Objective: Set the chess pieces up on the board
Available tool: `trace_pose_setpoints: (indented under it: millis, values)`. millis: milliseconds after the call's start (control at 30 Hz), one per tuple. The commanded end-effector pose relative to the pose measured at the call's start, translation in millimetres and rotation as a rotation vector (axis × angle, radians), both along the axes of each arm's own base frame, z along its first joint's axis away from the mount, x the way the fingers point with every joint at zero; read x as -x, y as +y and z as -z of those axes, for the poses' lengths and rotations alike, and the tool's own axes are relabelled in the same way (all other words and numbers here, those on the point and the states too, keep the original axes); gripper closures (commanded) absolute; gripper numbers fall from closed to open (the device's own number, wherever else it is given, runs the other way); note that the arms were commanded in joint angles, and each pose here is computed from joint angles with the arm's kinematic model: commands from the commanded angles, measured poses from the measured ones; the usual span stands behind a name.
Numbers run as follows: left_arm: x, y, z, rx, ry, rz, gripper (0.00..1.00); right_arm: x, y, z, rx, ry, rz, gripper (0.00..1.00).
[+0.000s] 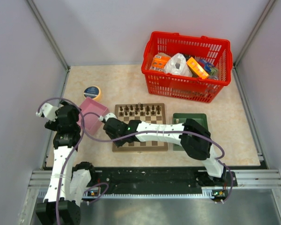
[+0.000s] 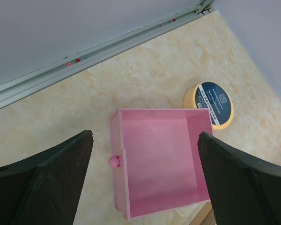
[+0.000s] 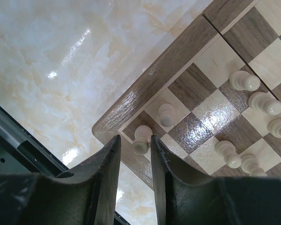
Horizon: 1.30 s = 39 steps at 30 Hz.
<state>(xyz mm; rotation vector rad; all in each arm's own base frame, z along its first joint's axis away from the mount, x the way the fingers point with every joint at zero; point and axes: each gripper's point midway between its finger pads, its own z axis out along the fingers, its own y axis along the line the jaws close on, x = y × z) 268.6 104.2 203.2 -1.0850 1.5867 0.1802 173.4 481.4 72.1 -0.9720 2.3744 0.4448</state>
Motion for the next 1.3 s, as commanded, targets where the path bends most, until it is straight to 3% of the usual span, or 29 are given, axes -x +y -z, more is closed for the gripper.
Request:
trace_pose_setpoints:
  millis: [0,233,400,733,1267]
  values:
    - [-1.3,1.5,-14.2,-0.012,-0.047,0.001,0.01,3.3,16.9,-45.3,-0.104,-0.032,-0.025,0.67]
    - [-1.8,1.2,-16.6,-0.01,-0.052,0.004,0.01,-8.1,-7.7,-99.5,-0.174,-0.125,0.028,0.61]
    - [-2.2,0.9,-18.1,-0.008,-0.059,0.004,0.01,-20.9,-35.8,-112.5,-0.214,-0.142,0.093,0.59]
    - [-3.8,-1.8,-16.9,0.002,-0.065,0.02,0.01,-51.4,-49.1,-78.6,-0.186,-0.063,0.153,0.61]
    - [-5.0,-1.3,-11.7,-0.001,-0.057,0.022,0.01,-44.0,-54.2,-18.4,-0.04,0.027,0.14,0.68]
